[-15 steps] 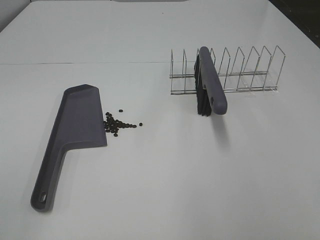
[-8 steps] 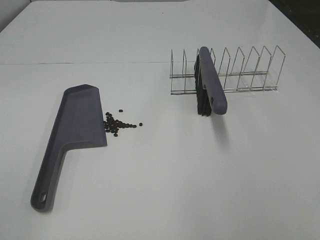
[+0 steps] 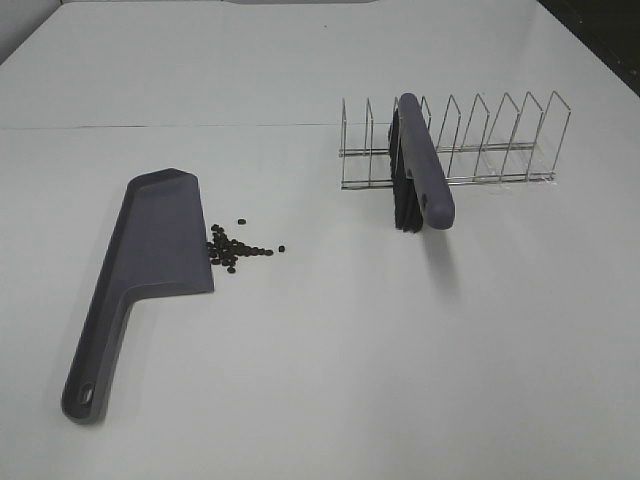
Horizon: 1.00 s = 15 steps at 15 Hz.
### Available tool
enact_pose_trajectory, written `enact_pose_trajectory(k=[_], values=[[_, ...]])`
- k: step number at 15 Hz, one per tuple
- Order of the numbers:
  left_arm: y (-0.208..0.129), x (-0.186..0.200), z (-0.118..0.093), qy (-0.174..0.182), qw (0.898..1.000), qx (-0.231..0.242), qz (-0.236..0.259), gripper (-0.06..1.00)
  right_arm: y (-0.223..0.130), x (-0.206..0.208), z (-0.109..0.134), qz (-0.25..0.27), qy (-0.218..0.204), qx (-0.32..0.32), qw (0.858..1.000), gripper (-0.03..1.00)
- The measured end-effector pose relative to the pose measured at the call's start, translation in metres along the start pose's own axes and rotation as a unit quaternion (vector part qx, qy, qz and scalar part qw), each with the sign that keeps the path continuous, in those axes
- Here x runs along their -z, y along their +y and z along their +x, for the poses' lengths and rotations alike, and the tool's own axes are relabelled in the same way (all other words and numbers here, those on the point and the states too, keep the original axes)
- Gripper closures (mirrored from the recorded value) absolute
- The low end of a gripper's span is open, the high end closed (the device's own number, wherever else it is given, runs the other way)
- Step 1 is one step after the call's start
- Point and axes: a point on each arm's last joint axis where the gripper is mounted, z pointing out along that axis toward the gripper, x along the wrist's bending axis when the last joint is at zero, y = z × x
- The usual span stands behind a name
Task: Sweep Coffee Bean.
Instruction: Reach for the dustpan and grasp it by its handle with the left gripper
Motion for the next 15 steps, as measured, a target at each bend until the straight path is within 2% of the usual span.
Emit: enact_pose_trajectory(k=[10,15], values=[[0.0,0.0,0.0,0.0,1.0,-0.001,0.0,0.22,0.0,0.0,0.0,0.0,0.0,0.0,1.0,0.2],[0.0068,0.0045,-0.0007,-0.002,1.0,0.001,-0.027,0.18,0.0,0.0,-0.0003,0.0,-0.002,0.001,1.0,0.2]])
